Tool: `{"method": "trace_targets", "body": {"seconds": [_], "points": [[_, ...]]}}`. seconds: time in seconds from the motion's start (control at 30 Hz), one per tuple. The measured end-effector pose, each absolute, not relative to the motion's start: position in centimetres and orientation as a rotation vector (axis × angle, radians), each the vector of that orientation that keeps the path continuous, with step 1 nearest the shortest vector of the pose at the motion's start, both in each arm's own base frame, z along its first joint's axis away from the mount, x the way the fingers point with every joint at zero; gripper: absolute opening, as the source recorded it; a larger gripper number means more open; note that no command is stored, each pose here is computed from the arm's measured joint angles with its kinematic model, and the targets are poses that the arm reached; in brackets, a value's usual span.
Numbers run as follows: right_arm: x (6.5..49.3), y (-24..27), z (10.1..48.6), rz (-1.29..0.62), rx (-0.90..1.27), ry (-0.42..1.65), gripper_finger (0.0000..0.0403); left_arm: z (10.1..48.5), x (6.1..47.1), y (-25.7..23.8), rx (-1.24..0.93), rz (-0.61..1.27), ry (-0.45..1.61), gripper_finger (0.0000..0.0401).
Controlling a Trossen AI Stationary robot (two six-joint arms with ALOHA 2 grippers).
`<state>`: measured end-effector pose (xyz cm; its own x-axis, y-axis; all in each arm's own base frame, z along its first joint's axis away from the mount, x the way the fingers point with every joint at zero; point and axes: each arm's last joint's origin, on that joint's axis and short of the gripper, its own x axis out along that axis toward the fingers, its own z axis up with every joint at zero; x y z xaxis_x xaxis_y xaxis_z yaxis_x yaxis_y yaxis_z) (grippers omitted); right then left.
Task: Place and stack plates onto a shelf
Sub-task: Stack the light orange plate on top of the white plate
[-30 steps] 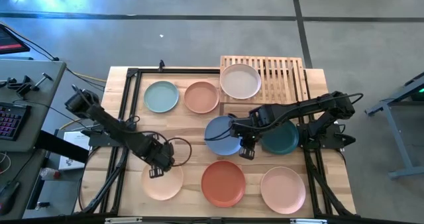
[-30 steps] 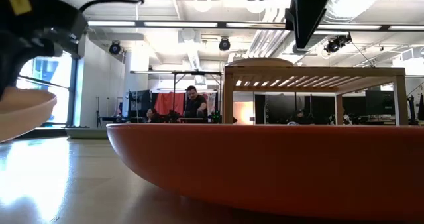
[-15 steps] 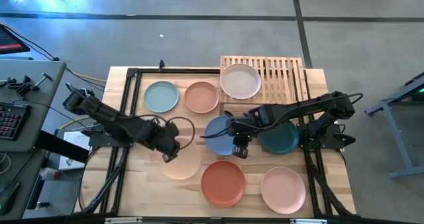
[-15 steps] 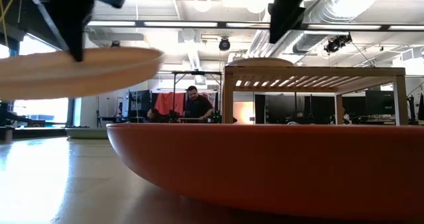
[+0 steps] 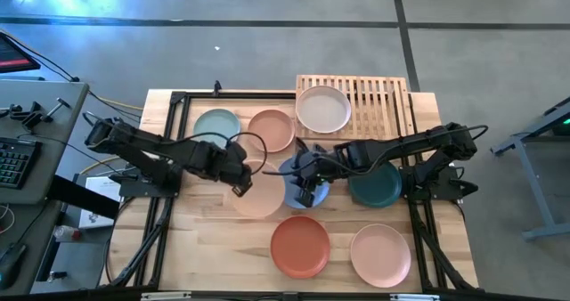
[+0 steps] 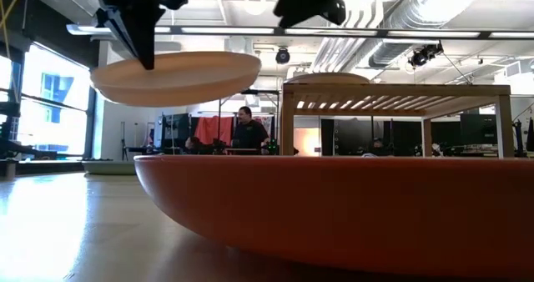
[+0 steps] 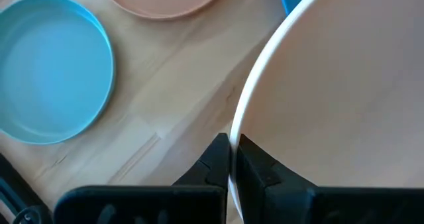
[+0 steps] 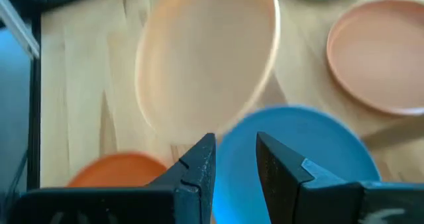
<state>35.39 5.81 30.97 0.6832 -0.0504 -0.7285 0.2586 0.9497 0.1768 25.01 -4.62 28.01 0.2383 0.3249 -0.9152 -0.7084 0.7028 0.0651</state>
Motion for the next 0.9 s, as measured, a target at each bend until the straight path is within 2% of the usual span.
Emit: {"method": "trace_targets", "body": {"seconds": [0.47, 0.9], "points": [[36.0, 3.0, 31.2, -0.267, 0.333, 0.749, 0.0087, 28.4, 26.4, -3.3, -0.337, 0.730, 0.990, 0.0000], [35.9, 1.6, 31.0, -0.318, 0.371, 0.770, 0.0087, 28.7, 27.4, -2.0, -0.243, 0.672, 0.952, 0.0000]]}}
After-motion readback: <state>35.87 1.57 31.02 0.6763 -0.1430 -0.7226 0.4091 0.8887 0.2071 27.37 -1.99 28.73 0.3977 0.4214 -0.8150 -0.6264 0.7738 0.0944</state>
